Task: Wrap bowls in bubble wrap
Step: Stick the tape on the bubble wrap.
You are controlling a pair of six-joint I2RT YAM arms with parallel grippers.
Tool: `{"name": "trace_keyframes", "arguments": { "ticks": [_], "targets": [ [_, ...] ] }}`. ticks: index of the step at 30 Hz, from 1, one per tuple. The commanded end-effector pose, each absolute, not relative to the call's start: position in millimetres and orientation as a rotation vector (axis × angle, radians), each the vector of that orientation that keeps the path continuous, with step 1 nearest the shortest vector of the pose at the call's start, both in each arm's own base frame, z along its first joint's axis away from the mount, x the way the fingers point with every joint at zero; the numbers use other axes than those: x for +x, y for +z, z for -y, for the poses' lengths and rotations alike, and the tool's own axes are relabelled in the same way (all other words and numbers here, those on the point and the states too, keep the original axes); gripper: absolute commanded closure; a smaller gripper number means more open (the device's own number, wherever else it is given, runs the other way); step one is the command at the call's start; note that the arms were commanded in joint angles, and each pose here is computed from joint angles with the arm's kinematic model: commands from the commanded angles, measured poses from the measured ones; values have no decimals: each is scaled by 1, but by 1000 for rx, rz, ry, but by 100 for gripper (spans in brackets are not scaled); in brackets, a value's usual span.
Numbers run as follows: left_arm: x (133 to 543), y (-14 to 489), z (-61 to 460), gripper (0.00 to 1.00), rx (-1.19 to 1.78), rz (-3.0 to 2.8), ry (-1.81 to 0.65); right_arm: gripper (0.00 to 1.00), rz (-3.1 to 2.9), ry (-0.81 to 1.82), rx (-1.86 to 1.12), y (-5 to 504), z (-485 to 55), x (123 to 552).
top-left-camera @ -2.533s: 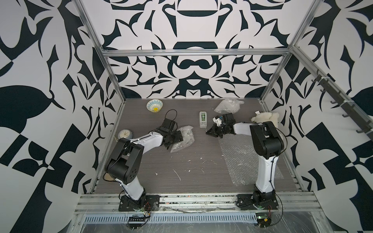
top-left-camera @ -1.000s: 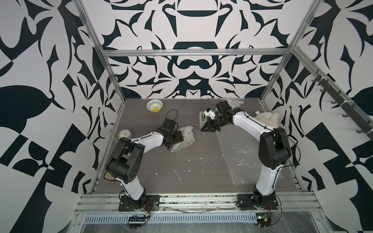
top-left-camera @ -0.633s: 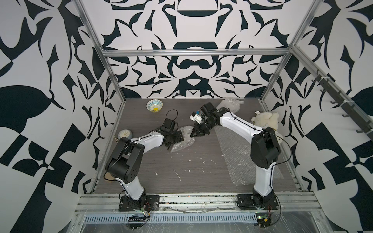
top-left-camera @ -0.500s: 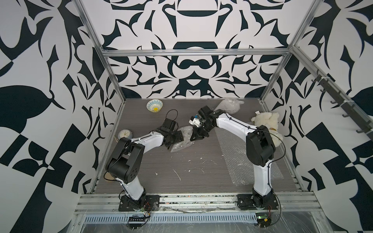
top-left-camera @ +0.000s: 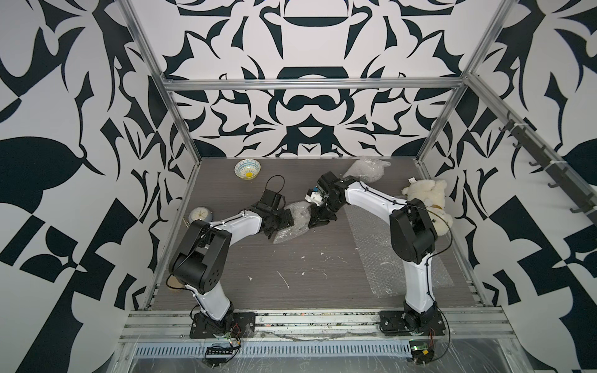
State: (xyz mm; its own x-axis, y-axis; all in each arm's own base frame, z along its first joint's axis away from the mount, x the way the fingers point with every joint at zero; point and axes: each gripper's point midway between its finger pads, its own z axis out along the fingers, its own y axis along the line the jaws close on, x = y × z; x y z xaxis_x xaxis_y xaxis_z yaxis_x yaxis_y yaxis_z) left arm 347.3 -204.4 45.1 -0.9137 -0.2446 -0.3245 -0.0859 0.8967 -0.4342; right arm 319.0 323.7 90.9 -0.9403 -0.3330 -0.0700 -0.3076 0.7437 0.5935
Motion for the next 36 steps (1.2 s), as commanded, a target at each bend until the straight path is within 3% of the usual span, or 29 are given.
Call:
{"name": "trace_keyframes", "arguments": {
  "ticks": [1,15,36],
  "targets": [
    [346,51,209,17,-224,-2690,-604,100,2912,-1021,580,113,-327,322],
    [348,48,214,17,-214,-2698,-605,100,2951,-1105,651,159,-339,328],
    [349,56,213,17,-198,-2691,-588,100,2884,-996,605,100,-344,328]
  ]
}}
